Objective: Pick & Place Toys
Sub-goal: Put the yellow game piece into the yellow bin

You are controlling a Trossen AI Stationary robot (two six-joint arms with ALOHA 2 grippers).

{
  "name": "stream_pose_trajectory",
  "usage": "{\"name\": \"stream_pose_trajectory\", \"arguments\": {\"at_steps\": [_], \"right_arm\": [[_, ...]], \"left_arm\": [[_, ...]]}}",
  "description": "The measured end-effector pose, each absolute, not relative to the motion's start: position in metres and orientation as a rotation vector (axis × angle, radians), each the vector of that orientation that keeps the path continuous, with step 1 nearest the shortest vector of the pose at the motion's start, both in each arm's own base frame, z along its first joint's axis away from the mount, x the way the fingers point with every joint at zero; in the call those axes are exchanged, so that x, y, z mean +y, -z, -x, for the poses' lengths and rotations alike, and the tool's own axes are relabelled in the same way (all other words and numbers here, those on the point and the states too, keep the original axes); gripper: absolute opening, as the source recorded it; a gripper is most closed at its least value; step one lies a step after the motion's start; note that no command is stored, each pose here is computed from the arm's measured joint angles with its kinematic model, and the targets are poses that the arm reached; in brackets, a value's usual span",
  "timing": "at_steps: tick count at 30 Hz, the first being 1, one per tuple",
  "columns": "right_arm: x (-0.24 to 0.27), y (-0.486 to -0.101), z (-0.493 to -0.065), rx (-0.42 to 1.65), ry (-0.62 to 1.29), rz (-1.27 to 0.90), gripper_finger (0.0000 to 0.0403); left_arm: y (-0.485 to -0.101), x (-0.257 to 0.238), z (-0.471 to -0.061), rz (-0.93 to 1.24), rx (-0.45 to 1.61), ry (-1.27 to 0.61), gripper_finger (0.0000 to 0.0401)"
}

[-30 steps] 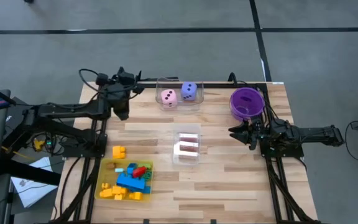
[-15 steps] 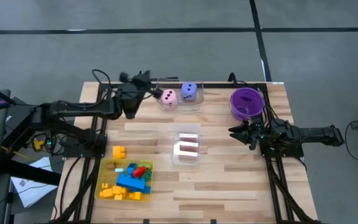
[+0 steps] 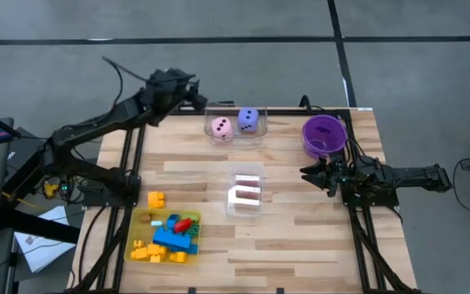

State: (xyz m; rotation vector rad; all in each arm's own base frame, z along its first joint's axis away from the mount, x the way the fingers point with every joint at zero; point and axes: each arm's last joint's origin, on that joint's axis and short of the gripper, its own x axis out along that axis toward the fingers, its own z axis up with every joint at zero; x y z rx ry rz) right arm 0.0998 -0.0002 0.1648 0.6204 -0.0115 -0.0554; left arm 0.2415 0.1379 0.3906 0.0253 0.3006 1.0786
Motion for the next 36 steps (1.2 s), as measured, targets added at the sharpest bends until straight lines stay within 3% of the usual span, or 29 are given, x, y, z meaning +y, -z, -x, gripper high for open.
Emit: {"name": "stream_pose_trajectory", "arguments": {"at_steps": [8, 15, 25, 36], "right_arm": [[0.0, -0.165, -0.1, -0.011, 0.055, -0.62, 0.0184], [0.0, -0.165, -0.1, -0.011, 0.055, -0.62, 0.0184], [0.0, -0.165, -0.1, -0.012, 0.055, -0.62, 0.0184], [0.0, -0.165, -0.1, -0.011, 0.055, -0.62, 0.0184]], "left_arm": [[-0.354, 0.124, -0.212, 0.252, 0.722, -1.176, 0.0274], [-0.308, 0.105, -0.192, 0.549, 0.96, -1.267, 0.0337], [-0.232, 0.072, -0.181, 0.872, 1.204, -1.251, 0.035], [-0.193, 0.054, -0.172, 1.038, 1.327, -1.171, 0.0321]]}}
